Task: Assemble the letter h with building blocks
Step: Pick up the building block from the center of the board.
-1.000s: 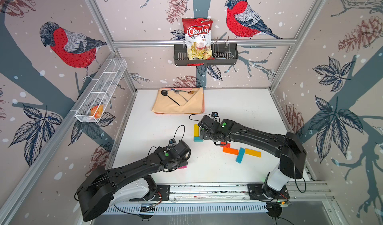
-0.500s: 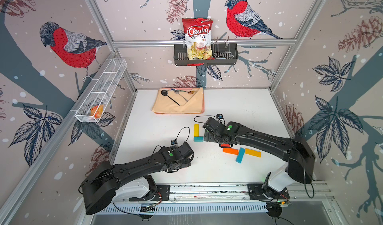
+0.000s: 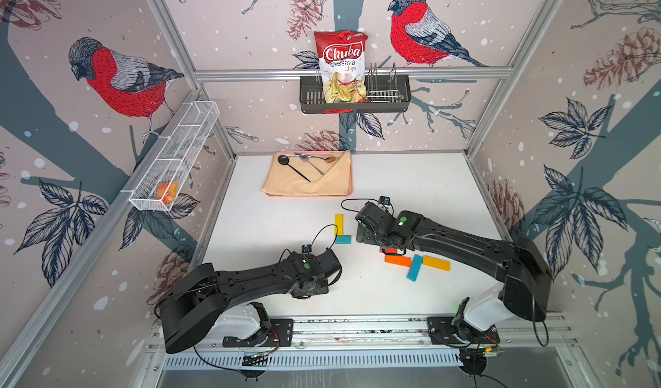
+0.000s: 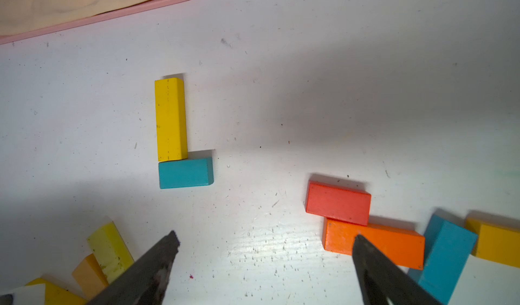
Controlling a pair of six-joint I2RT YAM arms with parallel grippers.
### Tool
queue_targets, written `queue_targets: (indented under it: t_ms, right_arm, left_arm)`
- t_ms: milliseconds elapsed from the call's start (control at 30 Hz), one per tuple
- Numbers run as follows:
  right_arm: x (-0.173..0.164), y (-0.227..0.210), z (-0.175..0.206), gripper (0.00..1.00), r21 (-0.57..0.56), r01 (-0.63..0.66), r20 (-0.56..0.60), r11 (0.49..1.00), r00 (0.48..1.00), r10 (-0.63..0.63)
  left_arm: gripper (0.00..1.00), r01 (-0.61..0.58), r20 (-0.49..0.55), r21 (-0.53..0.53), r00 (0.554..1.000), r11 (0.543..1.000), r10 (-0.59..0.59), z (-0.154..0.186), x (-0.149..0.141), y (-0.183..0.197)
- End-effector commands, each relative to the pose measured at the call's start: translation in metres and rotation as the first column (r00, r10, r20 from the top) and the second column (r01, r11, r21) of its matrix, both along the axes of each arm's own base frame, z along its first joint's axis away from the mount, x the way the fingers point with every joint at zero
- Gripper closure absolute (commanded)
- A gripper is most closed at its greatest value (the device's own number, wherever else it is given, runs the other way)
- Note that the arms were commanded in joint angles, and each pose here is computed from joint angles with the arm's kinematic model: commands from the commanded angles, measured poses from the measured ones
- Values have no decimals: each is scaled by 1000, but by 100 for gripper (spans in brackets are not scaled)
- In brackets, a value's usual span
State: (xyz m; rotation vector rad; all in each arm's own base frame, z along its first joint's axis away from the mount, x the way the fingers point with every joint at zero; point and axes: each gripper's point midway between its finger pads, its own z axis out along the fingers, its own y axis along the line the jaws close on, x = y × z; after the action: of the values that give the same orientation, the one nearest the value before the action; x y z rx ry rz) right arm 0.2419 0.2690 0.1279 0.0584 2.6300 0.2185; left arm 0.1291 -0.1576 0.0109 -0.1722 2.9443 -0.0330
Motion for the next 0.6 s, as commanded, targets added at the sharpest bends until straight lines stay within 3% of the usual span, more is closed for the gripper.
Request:
queue_targets:
  t_ms: [0,167,300,433,567]
  right_arm:
    - [2,-4,4,3,6,15,19,1000,1000,-15]
    - [3,-15,7,3,14,34,23,999,999,-34]
    - [7,-35,10,3,31,82,28,996,996,-83]
    - [15,-71,17,3,63,161,36,985,986,-163]
    - [20,-111,27,3,96,242,47,966,968,-247]
  left_arm:
    - [38,17,-22,-7,1000,1000,-17,-6,-3,-3]
    - [56,27,-17,-20,999,999,-27,5,-6,-5]
    - [68,45,17,-77,999,996,-44,34,-4,-18]
    - [67,93,161,-143,984,985,-70,81,31,-53]
    - [69,162,256,-124,959,979,-126,101,81,-108]
